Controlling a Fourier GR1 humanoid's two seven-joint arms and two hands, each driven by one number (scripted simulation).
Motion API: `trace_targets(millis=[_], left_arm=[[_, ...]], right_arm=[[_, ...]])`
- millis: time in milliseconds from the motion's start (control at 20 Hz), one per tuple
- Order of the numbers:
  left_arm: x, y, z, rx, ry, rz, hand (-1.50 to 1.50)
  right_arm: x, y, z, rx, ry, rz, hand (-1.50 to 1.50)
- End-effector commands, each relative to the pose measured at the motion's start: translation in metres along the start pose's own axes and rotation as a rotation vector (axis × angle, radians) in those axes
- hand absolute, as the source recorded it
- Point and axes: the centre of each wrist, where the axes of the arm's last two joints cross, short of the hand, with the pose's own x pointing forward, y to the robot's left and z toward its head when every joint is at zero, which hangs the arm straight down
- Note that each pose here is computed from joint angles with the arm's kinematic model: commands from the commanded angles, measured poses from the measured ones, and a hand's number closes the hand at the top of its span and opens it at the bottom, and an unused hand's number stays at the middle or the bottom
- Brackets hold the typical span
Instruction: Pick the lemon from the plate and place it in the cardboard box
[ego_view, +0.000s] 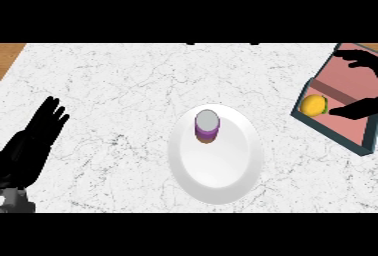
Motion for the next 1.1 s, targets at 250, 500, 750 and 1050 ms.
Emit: trace_targets(millis=[250, 500, 750, 1050], left_arm=[[-0.004, 0.004, -0.004, 0.011, -0.002, 0.01, 0.0], [0.004, -0.01, -0.004, -0.01, 0.012, 0.002, 0.0], [0.002, 0.004, -0.008, 0.005, -0.006, 0.006, 0.0], [-0.007, 0.0, 0.006, -0.005, 0.007, -0.009, 0.0]], right_arm=[[-0.027, -0.04, 0.008, -0.279, 0.021, -0.479, -1.5], [-0.065, -0.076, 0.028, -0.306, 0.061, -0.548, -1.5], [-0.106, -0.129, 0.069, -0.34, 0.066, -0.618, -1.5], [-0.134, -0.15, 0.094, -0.293, 0.032, -0.611, -1.5]])
